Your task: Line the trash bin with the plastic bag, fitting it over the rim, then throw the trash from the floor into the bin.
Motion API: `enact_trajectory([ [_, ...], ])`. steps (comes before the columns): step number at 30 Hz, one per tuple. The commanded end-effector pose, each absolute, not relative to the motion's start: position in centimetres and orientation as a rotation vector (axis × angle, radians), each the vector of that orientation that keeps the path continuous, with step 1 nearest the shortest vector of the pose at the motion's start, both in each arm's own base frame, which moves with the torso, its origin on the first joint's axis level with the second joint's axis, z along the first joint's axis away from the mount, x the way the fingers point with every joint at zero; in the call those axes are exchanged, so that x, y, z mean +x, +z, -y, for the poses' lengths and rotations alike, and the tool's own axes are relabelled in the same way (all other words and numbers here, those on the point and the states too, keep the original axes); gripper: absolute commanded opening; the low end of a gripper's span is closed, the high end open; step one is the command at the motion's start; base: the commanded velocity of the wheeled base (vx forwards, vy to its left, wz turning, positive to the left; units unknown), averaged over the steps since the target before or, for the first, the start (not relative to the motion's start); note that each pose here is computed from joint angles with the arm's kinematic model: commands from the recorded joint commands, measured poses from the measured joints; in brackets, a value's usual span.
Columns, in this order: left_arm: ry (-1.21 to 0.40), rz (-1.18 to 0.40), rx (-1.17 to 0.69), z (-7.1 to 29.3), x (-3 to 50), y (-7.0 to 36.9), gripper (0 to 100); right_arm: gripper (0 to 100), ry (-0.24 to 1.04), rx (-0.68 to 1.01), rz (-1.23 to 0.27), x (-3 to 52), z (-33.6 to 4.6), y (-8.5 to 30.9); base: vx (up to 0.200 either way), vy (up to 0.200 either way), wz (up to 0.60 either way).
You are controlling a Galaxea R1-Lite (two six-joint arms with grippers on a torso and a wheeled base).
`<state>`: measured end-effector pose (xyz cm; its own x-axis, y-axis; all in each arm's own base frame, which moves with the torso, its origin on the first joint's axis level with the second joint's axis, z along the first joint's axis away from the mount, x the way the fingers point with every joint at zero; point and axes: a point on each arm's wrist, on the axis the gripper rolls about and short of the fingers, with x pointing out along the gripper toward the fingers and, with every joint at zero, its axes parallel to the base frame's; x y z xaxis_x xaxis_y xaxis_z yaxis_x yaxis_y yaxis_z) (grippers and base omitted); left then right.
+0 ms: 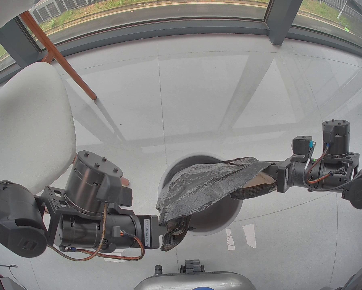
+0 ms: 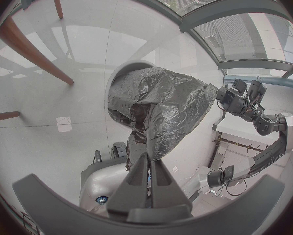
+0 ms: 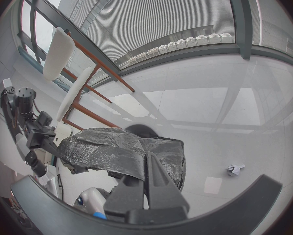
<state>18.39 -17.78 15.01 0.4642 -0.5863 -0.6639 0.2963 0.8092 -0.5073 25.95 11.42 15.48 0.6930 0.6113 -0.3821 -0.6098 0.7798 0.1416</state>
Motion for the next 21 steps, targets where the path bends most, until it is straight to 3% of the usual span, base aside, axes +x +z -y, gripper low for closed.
enact_trajectory([
  [1,-0.555,-0.976,-0.341,17.3,18.0,14.6,0,0,0.712,0.011,-0.431,24.8,-10.9,15.6,0.000,0.000,0.00],
  [13,-0.529,-1.124,-0.307,15.6,16.8,12.2,0,0,0.772,0.013,-0.486,23.3,-10.7,14.3,0.000,0.000,0.00],
  [21,-0.536,-1.106,-0.311,16.5,17.8,11.2,0,0,0.818,-0.003,-0.506,22.9,-11.9,13.7,0.000,0.000,0.00],
])
